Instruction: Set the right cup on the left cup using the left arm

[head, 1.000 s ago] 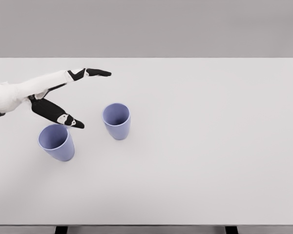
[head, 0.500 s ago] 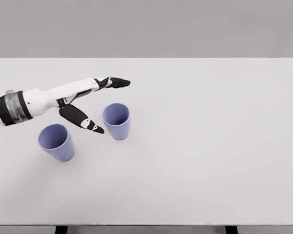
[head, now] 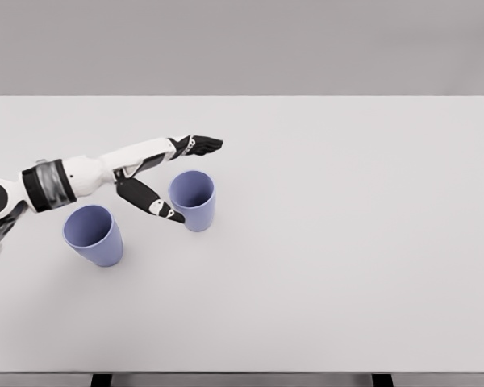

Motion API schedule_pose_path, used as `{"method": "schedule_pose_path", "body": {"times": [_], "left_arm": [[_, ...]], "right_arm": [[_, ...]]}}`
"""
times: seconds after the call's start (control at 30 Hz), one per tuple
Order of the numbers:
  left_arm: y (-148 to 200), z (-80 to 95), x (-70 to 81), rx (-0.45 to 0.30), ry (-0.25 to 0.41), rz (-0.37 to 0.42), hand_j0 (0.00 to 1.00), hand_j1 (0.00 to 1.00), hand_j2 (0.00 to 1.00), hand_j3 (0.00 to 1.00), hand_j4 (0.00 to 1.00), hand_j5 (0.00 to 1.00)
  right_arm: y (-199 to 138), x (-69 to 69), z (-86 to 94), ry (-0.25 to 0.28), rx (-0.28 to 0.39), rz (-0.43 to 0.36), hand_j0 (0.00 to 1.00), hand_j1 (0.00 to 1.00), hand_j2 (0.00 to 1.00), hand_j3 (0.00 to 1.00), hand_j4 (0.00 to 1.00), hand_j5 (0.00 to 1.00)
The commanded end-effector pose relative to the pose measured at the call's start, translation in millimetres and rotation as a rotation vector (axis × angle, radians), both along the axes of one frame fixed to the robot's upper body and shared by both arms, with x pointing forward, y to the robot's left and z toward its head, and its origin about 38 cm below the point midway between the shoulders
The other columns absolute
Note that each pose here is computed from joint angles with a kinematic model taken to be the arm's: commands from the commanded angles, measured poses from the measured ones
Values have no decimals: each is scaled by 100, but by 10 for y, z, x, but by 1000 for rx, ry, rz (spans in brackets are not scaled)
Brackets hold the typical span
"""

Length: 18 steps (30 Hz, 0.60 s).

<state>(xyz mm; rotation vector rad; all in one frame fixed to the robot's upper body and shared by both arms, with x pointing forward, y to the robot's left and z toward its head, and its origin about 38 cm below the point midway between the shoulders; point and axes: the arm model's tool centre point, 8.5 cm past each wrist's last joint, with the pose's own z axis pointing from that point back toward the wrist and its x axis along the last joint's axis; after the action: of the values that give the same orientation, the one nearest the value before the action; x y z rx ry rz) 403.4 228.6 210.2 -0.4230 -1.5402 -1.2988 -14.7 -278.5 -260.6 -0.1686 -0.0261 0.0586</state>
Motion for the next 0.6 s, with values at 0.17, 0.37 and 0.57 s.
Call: {"method": "schedule_pose_path", "body": {"times": [0.17,0.37,0.57], "left_arm": [[-15,-140,62,1,30,19,100,100,100,100,100,100],[33,-226,117,0,55,44,100,100,100,100,100,100],[23,-311,137,-3,80,53,100,100,100,100,100,100]], "right_arm": [[-1,0,0,0,0,0,100,100,100,100,100,100],[-1,0,0,0,0,0,100,100,100,100,100,100],[-1,0,0,0,0,0,100,100,100,100,100,100]]}}
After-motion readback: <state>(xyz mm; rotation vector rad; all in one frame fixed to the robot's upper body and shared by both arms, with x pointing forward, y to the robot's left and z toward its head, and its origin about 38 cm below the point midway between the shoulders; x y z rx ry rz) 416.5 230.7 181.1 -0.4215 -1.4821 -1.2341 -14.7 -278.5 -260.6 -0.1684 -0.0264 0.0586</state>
